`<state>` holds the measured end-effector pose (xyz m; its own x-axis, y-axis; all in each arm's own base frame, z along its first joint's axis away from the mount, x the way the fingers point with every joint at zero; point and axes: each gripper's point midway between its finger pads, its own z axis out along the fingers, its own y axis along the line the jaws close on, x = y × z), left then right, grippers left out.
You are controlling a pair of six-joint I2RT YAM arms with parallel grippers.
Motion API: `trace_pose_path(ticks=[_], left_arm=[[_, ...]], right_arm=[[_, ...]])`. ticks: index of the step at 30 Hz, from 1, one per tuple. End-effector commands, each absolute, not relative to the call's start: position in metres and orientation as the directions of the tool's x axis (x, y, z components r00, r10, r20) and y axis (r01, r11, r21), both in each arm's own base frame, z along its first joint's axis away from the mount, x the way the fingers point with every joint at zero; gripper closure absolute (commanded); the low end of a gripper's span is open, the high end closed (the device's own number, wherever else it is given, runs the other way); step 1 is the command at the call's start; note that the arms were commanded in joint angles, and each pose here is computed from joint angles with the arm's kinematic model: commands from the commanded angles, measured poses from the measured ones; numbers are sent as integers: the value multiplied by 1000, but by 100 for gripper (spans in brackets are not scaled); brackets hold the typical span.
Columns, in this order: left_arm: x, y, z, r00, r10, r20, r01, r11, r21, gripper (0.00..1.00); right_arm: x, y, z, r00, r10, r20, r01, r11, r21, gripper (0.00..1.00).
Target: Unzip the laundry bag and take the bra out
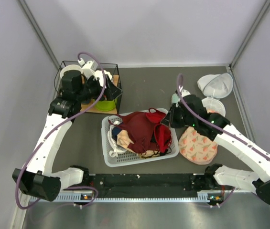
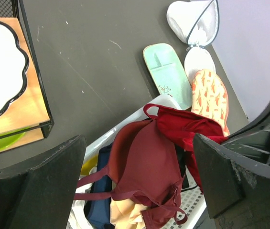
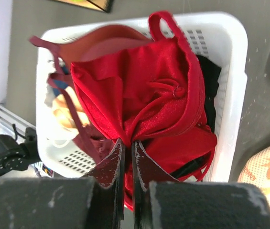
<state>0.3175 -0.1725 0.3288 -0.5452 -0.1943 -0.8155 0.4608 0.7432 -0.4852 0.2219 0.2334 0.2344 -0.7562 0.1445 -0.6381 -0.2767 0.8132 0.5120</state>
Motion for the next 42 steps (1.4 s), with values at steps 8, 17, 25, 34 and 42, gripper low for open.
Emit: trace_pose_path(ticks=[8, 17, 25, 34, 42], left_arm=[[309, -171, 357, -465, -273, -842, 487, 715, -501, 1], [302, -174, 360, -467, -270, -842, 511, 694, -506, 1], [302, -179, 361, -482, -267, -834, 531, 669, -521, 1], [306, -181, 362, -481, -269, -834, 532, 666, -522, 1], [311, -187, 366, -485, -285, -827, 547, 639, -541, 1]], right_arm=[[232, 250, 177, -787, 207, -581, -197, 808, 555, 100], [233, 248, 109, -842, 128, -523, -148, 879, 452, 100], [223, 253, 99, -850, 85, -520, -178, 882, 436, 100], [226, 232, 171, -734, 151, -663, -205, 881, 427, 76], [225, 224, 236, -673, 176, -718, -243, 865, 440, 17]])
